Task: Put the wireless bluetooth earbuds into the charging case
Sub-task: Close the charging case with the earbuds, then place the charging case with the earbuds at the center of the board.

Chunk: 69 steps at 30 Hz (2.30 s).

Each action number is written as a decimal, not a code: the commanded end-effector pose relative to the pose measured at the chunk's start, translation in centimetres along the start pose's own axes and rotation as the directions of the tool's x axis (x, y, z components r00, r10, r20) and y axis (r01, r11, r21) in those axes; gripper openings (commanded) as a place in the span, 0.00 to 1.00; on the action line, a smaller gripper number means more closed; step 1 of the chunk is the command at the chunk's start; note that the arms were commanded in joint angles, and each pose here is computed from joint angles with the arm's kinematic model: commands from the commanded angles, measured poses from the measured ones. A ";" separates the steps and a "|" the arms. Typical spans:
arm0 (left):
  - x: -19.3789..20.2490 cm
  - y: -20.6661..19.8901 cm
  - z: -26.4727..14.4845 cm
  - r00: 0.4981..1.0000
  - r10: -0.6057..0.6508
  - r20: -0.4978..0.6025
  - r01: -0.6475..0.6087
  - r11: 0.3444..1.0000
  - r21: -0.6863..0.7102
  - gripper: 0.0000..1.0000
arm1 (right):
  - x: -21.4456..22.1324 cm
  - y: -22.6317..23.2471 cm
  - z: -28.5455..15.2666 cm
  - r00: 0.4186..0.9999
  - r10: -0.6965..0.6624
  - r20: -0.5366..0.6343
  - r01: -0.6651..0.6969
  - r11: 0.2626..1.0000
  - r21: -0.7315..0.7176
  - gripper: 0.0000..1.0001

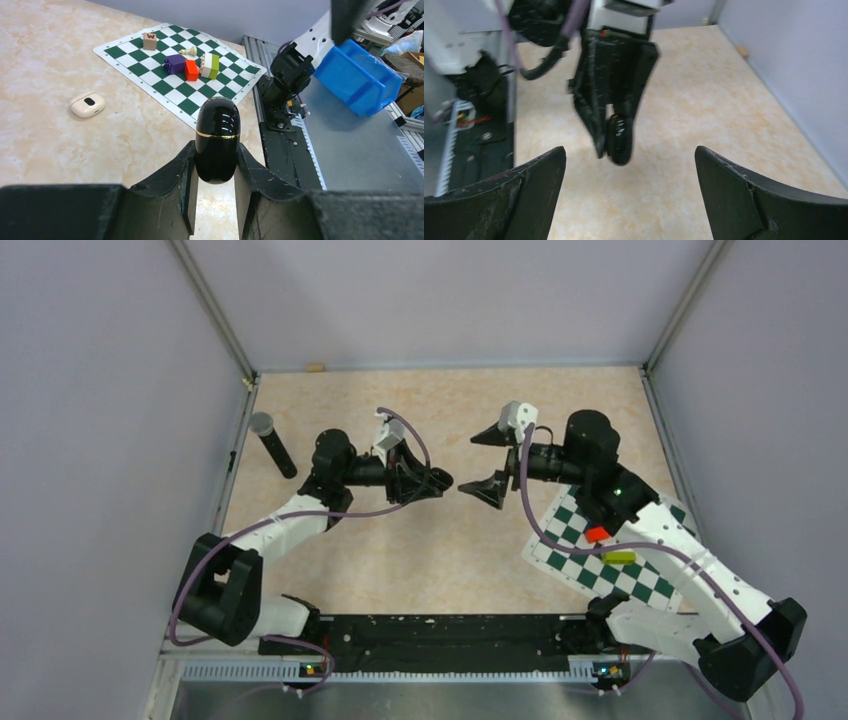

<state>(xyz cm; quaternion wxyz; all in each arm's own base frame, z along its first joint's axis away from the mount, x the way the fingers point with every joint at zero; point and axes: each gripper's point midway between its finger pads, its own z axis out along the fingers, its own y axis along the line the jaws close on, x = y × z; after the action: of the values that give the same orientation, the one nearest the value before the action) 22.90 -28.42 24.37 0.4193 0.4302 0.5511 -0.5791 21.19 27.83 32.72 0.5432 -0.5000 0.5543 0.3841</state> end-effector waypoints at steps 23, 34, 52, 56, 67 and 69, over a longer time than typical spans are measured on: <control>10.7 18.5 -3.4 0.875 -0.473 -0.106 0.238 0.610 -0.756 0.00 | 1.8 -19.3 -13.4 0.998 0.015 0.064 -0.066 0.310 0.948 0.99; 10.5 19.1 -4.2 0.713 -0.501 -0.491 0.057 0.739 -0.671 0.00 | 1.6 -19.5 -14.9 0.997 0.007 0.080 -0.079 0.274 0.958 0.98; 11.4 18.7 1.0 0.650 -0.723 -0.233 0.417 0.596 -0.686 0.00 | 1.8 -19.9 -16.0 0.996 0.004 0.086 -0.084 0.235 0.968 0.98; 12.5 19.3 0.8 0.619 -0.758 -0.205 0.436 0.549 -0.713 0.00 | 1.8 -19.9 -16.0 0.996 0.005 0.088 -0.086 0.236 0.968 0.98; 12.9 19.9 0.4 0.601 -0.794 -0.099 0.462 0.445 -0.767 0.03 | 1.7 -19.9 -16.6 0.996 0.002 0.091 -0.089 0.221 0.971 0.98; 13.0 20.0 0.5 0.593 -0.801 -0.086 0.473 0.433 -0.767 0.04 | 1.6 -19.9 -16.5 0.995 -0.002 0.095 -0.092 0.223 0.970 0.98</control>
<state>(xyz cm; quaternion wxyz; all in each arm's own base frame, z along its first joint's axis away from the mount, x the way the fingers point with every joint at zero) 37.20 -29.34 4.53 0.1168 0.1316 0.9290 -0.3256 37.63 8.38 33.15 0.7195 -0.0460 0.6928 -0.0166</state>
